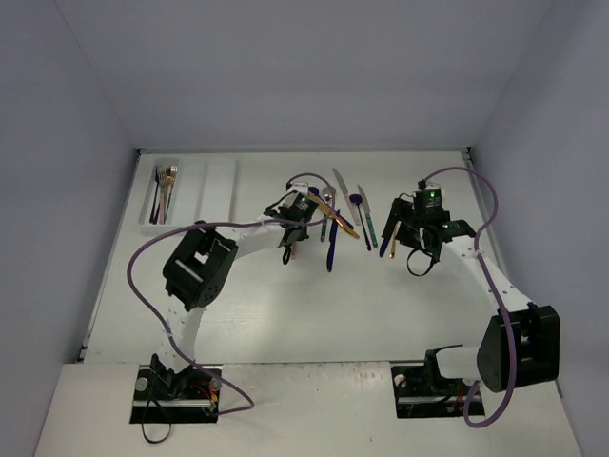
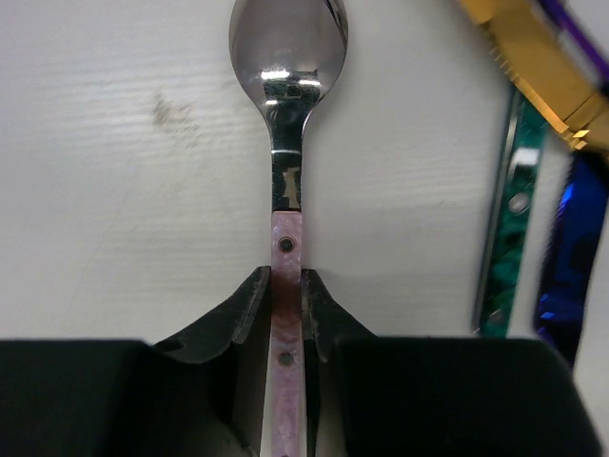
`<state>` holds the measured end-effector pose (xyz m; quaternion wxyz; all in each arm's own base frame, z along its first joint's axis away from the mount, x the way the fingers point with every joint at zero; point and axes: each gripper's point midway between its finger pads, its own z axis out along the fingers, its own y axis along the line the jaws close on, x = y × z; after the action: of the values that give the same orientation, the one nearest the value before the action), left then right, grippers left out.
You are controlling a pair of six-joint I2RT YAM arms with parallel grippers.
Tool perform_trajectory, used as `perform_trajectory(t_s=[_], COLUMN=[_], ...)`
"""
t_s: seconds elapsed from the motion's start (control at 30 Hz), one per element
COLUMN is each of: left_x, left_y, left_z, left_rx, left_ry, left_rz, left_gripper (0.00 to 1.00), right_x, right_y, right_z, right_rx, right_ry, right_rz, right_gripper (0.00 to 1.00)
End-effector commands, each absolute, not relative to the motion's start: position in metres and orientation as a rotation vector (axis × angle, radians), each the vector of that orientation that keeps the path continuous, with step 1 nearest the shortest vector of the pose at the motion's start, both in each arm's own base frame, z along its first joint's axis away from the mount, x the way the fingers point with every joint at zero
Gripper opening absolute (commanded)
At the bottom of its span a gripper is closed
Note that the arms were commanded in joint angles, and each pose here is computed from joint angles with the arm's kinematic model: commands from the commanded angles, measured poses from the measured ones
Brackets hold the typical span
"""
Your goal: Sort the eating utensils into containers
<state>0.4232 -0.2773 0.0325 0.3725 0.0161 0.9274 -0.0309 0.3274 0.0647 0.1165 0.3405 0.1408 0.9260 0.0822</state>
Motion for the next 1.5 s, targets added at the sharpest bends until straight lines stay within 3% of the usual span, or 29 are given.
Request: perform_trajectory(t_s=[0.0, 0.3, 0.53, 0.83, 1.07, 1.2, 1.33, 1.47], left_x=[0.428, 0.446, 0.492, 0.543, 0.552, 0.544, 0.525, 0.488], left_y=[-0.249, -0.159, -0.094, -0.054, -0.054, -0.058, -0.059, -0.063], left_z=[0.107, 0.178, 0.179, 0.133, 0.137, 0.164, 0.199, 0.24], left_rx=[0.024, 0.041, 0.022, 0.04, 0.025, -0.003, -0.041, -0.107], left_ry=[2.242, 2.137, 2.156, 2.238, 2.222, 2.166, 2.11, 2.066], left_rz=[-0.061, -0.016, 0.028, 0.112, 0.091, 0.053, 0.014, -0.063], left_gripper=[0.0, 0.0, 0.0, 0.0, 0.27, 0.47, 0.57, 0.59], right_x=[0.335, 0.334, 0.333, 0.329, 0.331, 0.34, 0.35, 0.367], right_y=[0.065, 0.067, 0.066, 0.067, 0.062, 0.061, 0.054, 0.049], right_z=[0.128, 0.135, 0.133, 0.132, 0.124, 0.116, 0.104, 0.089], right_rx=[0.366, 0.349, 0.337, 0.319, 0.334, 0.33, 0.335, 0.349], right_ry=[2.354, 2.337, 2.343, 2.346, 2.362, 2.385, 2.403, 2.422], right_rz=[0.234, 0.251, 0.245, 0.254, 0.212, 0.185, 0.115, 0.054], right_gripper=[0.74, 0.74, 0.74, 0.74, 0.74, 0.74, 0.72, 0.66])
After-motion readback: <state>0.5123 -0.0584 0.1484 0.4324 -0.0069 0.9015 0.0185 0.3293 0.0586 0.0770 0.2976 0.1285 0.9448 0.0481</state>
